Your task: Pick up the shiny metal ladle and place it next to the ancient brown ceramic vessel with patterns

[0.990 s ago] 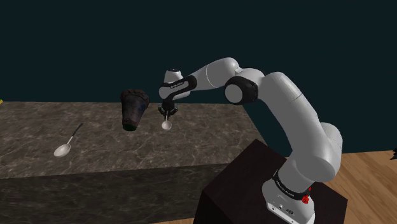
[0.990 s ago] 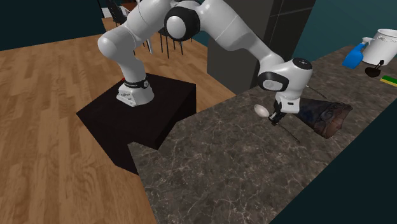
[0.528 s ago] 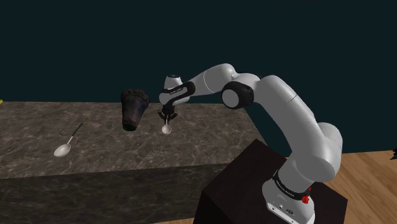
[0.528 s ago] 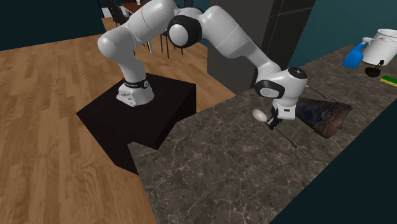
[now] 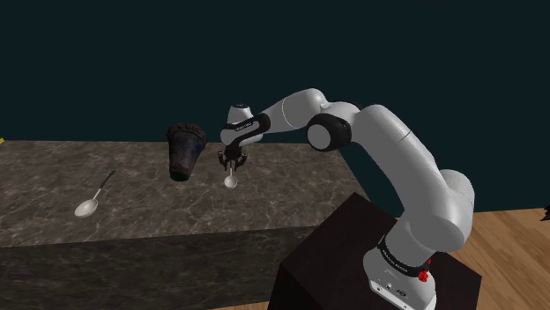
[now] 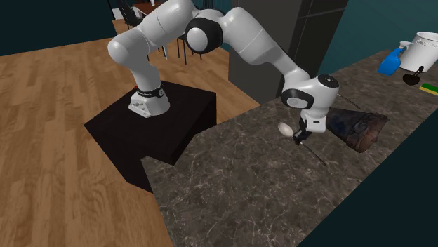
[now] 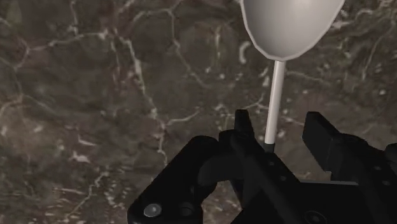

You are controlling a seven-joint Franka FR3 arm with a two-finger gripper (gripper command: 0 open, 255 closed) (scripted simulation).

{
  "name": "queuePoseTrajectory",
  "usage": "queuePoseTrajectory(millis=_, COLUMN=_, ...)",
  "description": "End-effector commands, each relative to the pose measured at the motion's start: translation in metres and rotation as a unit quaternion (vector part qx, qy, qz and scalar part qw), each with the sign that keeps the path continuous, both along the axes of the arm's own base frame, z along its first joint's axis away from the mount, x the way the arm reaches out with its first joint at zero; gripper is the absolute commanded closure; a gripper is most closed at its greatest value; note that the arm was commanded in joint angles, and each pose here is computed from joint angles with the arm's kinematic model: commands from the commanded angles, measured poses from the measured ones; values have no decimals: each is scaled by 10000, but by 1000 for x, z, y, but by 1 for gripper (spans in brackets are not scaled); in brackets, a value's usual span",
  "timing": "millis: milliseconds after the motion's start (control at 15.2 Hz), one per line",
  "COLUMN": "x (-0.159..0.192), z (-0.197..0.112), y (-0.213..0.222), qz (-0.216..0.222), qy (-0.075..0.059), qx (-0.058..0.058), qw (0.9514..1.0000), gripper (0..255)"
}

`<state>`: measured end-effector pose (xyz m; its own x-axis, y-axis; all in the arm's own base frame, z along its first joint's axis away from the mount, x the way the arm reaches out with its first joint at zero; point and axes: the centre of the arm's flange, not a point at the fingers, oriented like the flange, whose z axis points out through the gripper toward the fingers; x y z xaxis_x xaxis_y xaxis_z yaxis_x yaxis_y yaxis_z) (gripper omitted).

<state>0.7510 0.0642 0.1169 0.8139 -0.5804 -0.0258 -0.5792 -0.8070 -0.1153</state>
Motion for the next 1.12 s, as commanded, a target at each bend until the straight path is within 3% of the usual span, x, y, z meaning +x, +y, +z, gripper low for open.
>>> queuePoseTrajectory(millis=0, x=0, z=0, y=0, qz=0, qy=0, qx=0, qw=10000, gripper=0)
queuePoseTrajectory(millis=264, x=0, z=0, y=0, qz=0, qy=0, qx=0, qw=10000, gripper=0)
queuePoseTrajectory(millis=528, x=-2, z=50, y=-5, qz=0, qy=0, qx=0, qw=10000, gripper=0)
queuePoseTrajectory(millis=1056, x=-2, z=50, y=-5, qz=0, qy=0, qx=0, qw=10000, gripper=0)
